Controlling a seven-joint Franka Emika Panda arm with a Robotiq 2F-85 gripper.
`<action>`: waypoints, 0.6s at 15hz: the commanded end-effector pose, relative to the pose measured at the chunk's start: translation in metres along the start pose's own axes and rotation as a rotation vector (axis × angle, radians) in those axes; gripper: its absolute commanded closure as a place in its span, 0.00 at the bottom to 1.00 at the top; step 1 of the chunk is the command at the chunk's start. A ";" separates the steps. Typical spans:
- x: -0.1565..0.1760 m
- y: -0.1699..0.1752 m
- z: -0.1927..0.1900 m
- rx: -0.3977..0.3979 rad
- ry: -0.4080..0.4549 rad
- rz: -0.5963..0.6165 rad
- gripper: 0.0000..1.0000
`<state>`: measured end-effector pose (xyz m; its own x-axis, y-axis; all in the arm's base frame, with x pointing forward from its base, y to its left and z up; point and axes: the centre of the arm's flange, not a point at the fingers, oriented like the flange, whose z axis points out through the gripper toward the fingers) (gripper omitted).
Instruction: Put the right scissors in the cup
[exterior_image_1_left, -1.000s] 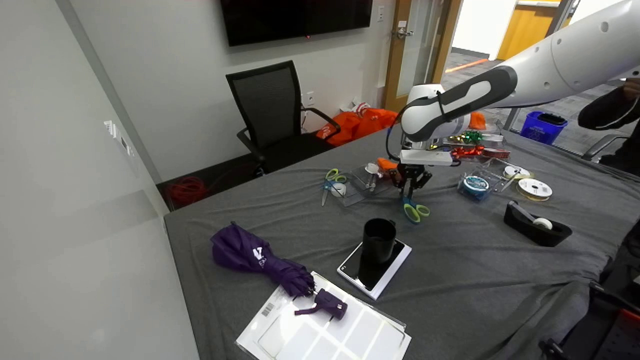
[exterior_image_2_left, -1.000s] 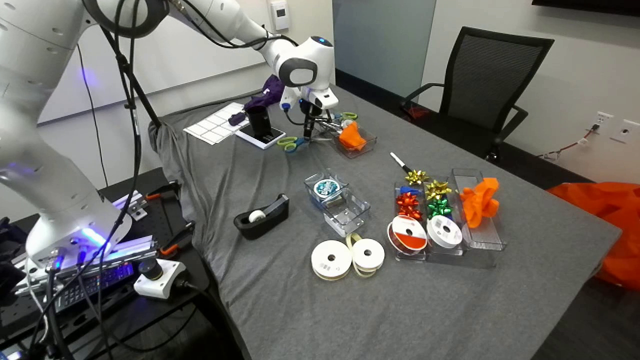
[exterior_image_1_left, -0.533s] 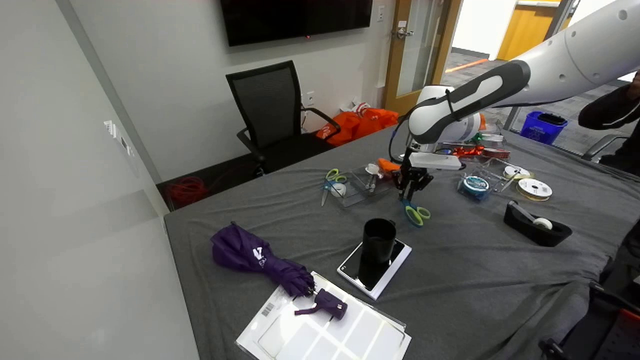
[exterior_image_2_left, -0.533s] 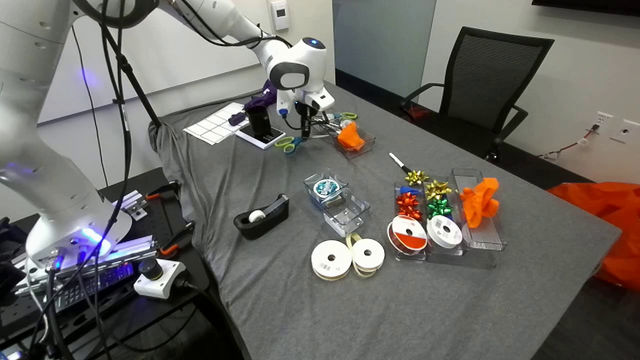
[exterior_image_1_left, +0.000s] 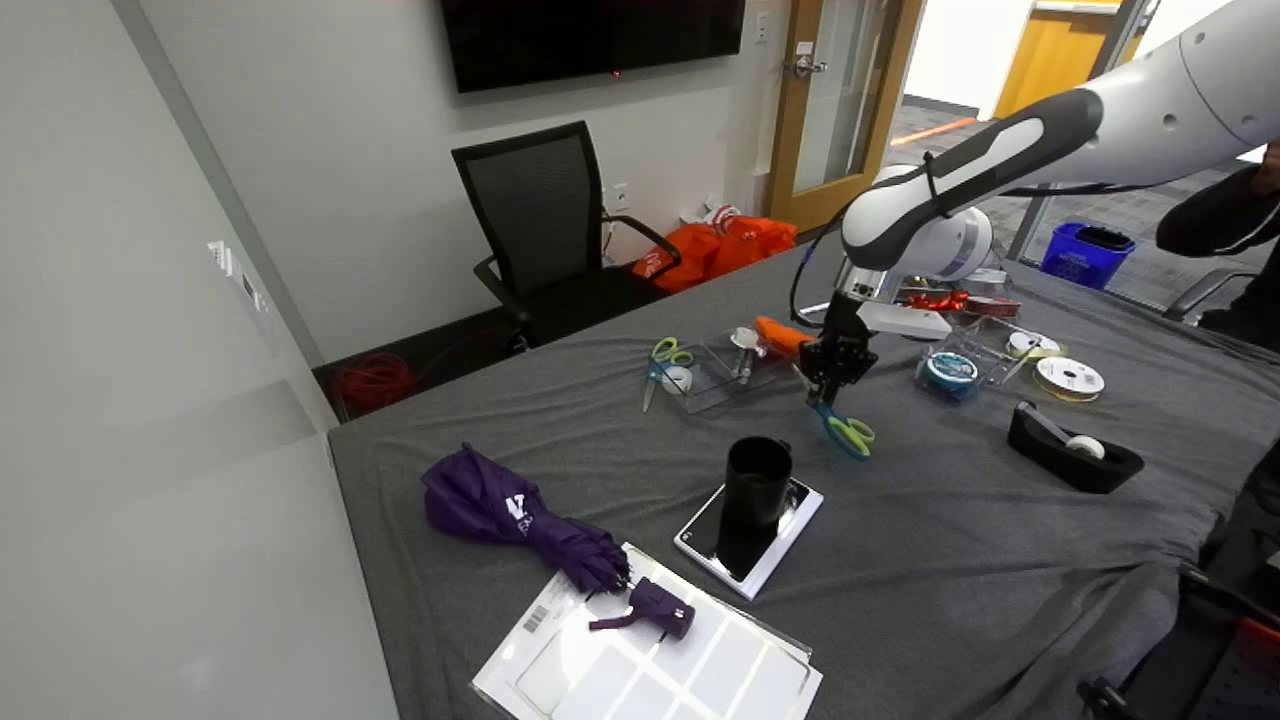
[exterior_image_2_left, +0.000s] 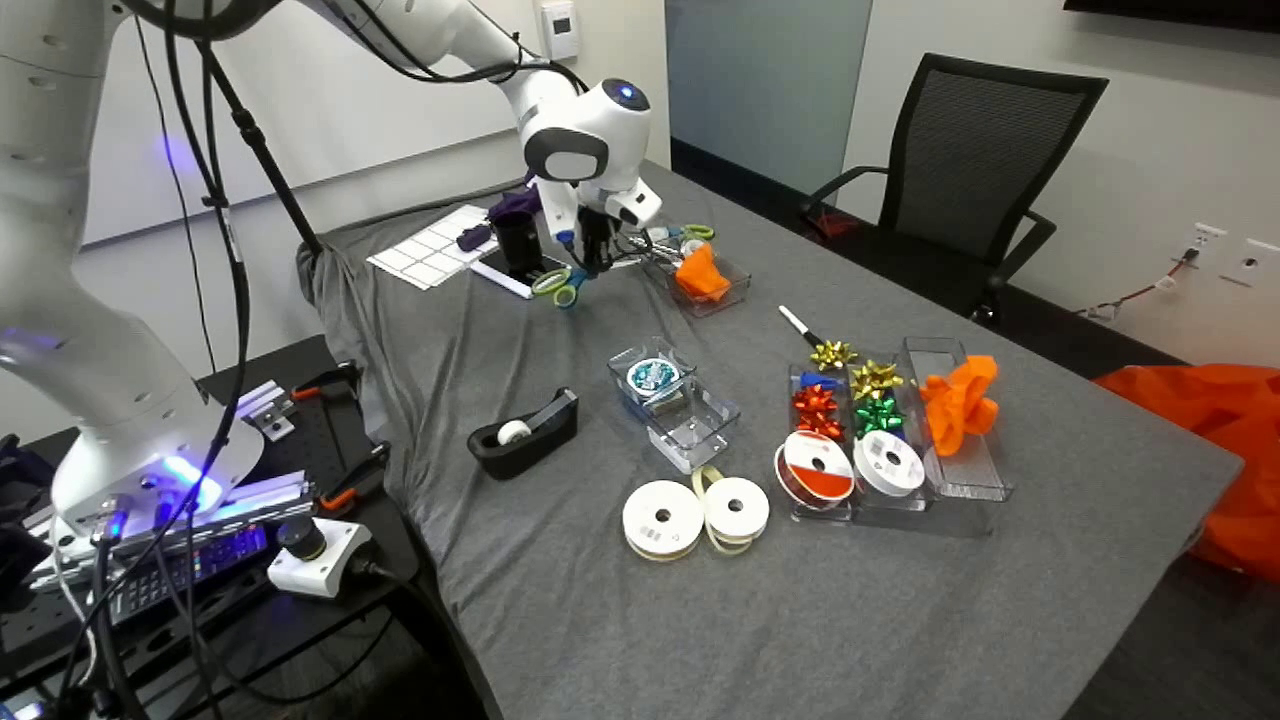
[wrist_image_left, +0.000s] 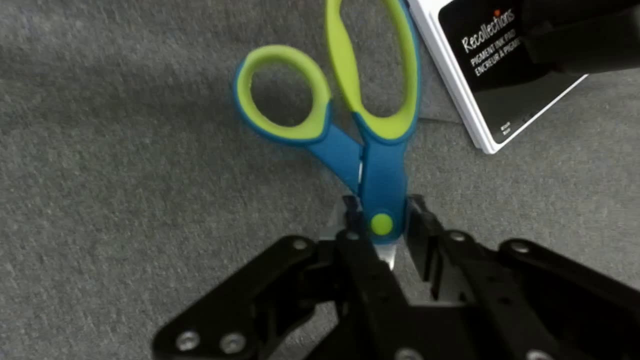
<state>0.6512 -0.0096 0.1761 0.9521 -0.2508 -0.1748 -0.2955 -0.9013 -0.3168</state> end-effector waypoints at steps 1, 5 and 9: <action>-0.022 0.003 -0.018 0.037 -0.049 -0.007 0.94; -0.035 -0.021 -0.031 0.071 -0.071 0.032 0.94; -0.051 -0.056 -0.037 0.091 -0.093 0.095 0.94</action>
<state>0.6398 0.0179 0.2166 0.9300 -0.2654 -0.2545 -0.3478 -0.8595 -0.3746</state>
